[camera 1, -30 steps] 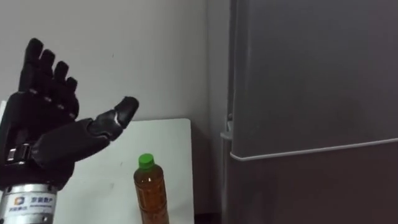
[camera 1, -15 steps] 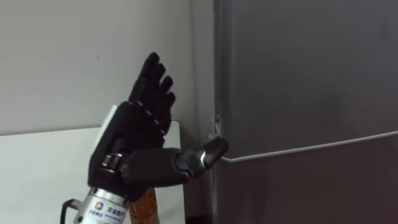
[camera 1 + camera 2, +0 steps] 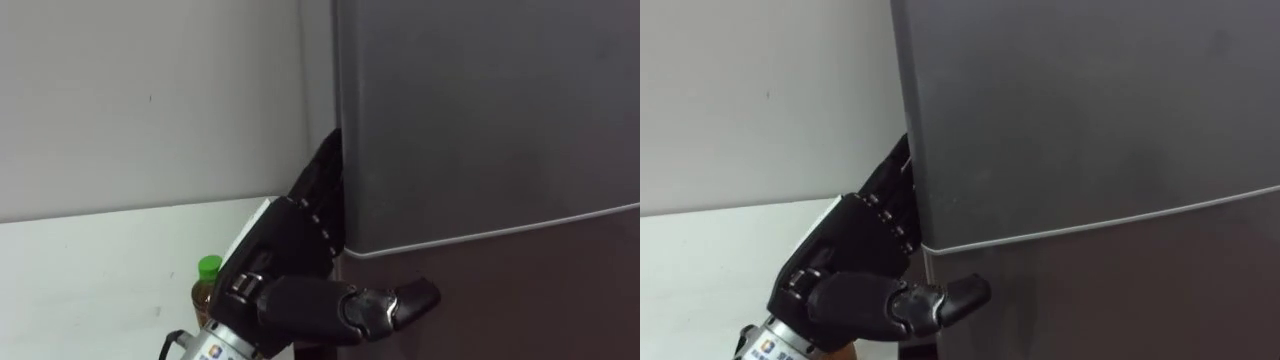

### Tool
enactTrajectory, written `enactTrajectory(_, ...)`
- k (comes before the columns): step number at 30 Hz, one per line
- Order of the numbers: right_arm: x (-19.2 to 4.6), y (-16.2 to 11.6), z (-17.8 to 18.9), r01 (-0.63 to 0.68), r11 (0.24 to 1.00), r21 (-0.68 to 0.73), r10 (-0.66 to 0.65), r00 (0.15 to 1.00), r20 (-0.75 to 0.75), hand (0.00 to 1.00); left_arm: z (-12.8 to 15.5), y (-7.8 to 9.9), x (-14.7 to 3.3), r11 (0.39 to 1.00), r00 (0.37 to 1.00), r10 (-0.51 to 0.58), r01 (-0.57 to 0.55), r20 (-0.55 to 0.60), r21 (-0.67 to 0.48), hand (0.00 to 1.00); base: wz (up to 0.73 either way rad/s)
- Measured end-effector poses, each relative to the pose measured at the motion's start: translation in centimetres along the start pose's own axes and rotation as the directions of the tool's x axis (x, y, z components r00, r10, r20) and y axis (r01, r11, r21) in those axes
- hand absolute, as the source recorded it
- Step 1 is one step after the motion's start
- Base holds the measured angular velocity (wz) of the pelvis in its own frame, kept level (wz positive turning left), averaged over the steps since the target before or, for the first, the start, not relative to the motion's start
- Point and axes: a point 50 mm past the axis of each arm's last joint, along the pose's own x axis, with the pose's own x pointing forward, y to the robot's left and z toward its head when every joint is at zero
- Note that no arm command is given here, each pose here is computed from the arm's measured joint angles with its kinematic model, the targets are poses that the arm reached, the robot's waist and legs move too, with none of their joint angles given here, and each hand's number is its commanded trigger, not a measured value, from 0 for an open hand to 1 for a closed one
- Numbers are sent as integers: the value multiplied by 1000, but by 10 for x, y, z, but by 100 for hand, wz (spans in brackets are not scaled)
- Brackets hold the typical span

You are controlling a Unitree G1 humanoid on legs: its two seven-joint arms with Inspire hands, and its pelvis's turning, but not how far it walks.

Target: Put the bottle in the upper fridge

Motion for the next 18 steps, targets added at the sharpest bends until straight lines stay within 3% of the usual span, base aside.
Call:
enactTrajectory(4, 0, 0, 0, 0, 1000, 0, 0, 1000, 0, 0, 0, 0, 0, 1000, 1000, -16, 16, -1, 2, 0, 0)
enactTrajectory(5, 0, 0, 0, 0, 1000, 0, 0, 1000, 0, 0, 0, 0, 0, 1000, 1000, -20, 20, -2, 4, 26, 0)
enactTrajectory(6, 0, 0, 0, 0, 1000, -1, 0, 1000, 0, 0, 0, -1, 0, 1000, 1000, -23, 23, -1, 3, 39, 0)
enactTrajectory(7, 0, 0, 0, 0, 1000, -1, 0, 1000, 0, 0, 0, -1, 0, 1000, 1000, -24, 24, -1, 2, 65, 0)
enactTrajectory(9, 0, 0, 1, -1, 1000, -3, 1, 1000, 0, 0, 0, -1, 0, 1000, 1000, -23, 23, 0, 2, 92, 0)
enactTrajectory(10, 0, 0, 0, -1, 1000, -3, 1, 1000, 0, 0, 0, -1, 0, 1000, 1000, -22, 22, 1, 2, 98, 0)
enactTrajectory(16, 0, 0, 1, -4, 1000, -8, 4, 1000, 1, 0, 0, 5, -1, 1000, 1000, 4, -4, 0, 4, 100, 3)
enactTrajectory(18, 0, 0, 1, -9, 1000, -8, 9, 1000, 2, 0, -1, 2, -1, 1000, 1000, -23, 23, -4, 4, 93, 2)
